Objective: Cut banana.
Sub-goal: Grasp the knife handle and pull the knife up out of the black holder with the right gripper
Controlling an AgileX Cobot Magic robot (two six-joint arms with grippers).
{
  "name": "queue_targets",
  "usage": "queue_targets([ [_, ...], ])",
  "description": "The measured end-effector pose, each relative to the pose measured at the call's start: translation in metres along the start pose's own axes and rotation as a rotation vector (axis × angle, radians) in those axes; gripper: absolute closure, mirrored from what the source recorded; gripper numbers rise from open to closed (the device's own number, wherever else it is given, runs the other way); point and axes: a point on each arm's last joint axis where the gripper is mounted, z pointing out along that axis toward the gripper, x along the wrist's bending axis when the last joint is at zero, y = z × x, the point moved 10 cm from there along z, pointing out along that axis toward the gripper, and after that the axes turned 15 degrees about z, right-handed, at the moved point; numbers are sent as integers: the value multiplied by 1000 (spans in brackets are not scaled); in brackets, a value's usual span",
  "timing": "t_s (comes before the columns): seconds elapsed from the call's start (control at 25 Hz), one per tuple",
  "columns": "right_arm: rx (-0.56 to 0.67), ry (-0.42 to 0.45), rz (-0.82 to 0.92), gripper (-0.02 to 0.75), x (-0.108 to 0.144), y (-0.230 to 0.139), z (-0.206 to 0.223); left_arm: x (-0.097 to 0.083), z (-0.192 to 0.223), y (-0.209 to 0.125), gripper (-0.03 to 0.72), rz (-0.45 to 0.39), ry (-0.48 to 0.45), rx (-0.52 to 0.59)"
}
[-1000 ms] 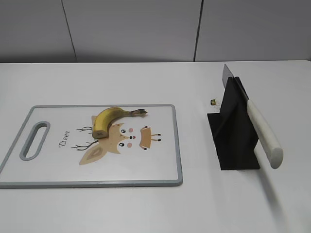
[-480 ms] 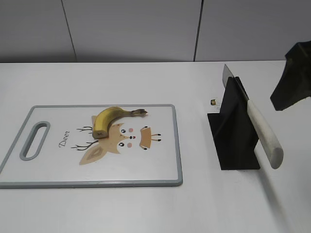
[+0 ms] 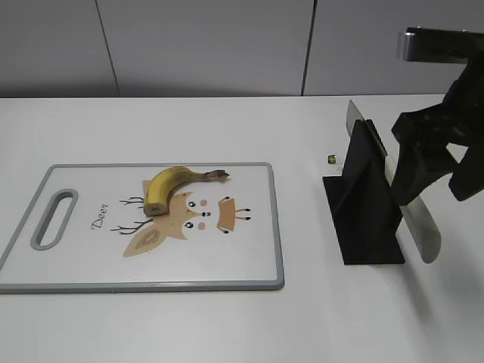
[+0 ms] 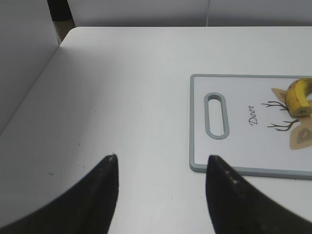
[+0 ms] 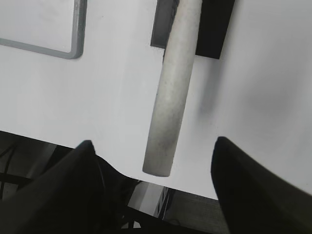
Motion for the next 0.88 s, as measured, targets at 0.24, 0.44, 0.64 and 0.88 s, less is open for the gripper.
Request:
queue_targets([
  [0.24, 76, -42, 31, 199, -4, 5, 29, 0, 0, 0, 134, 0, 0, 0],
  [0.44, 128, -70, 53, 231, -8, 6, 47, 0, 0, 0, 134, 0, 0, -1],
  [0.64, 147, -82, 63, 239, -8, 9, 58, 0, 0, 0, 134, 0, 0, -1],
  [0.88, 161, -91, 71, 252, -9, 11, 66, 0, 0, 0, 134, 0, 0, -1],
])
